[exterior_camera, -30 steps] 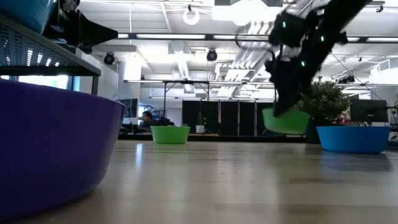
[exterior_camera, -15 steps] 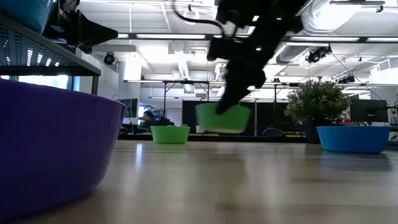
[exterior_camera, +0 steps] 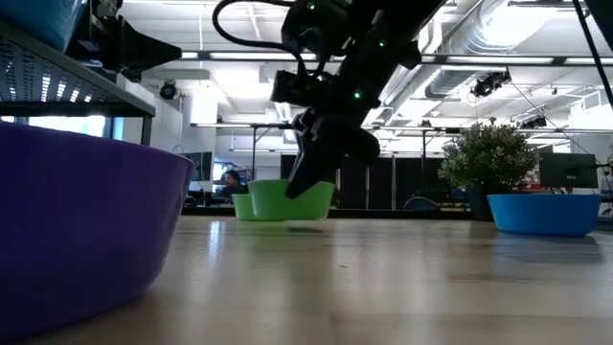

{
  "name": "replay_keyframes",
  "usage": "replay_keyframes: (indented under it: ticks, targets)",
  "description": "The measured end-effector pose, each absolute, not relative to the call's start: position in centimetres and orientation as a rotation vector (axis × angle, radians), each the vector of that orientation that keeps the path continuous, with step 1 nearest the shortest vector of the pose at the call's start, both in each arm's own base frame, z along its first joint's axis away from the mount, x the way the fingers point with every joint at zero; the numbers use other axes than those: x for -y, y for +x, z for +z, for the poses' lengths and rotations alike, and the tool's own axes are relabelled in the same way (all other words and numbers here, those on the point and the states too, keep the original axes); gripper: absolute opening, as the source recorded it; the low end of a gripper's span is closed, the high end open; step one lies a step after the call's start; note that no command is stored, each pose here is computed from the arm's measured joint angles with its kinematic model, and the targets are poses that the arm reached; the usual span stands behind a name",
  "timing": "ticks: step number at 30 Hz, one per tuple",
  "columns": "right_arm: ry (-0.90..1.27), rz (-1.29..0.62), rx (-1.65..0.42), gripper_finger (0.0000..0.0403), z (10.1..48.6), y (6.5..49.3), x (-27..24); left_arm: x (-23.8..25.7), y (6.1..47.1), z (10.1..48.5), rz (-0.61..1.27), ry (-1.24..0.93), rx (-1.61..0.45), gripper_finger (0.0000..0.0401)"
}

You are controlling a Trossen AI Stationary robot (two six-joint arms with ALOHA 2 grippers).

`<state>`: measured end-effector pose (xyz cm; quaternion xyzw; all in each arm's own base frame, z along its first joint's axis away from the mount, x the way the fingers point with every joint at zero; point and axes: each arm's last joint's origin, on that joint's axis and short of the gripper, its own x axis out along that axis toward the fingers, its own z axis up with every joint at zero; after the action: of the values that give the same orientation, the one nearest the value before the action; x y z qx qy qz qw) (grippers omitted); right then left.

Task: Pick & Place Mini bowls
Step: Stack the green bowl on the other green bowls on the shelf

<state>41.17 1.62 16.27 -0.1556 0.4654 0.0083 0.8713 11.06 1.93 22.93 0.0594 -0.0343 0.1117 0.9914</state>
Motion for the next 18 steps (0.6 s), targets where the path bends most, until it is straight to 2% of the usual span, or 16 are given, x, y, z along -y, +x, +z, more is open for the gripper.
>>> replay_keyframes:
  ticks: [8,18]
  targets:
    - [-0.355,0.013,-0.913,0.0019,16.58,41.67,-1.62,-1.93,11.07,22.89,0.224,0.128,0.064,0.0]
    - [-0.357,-0.008,-0.909,0.0079,15.92,41.94,-1.68,-1.94,11.09,22.51,0.222,0.128,0.025,0.0]
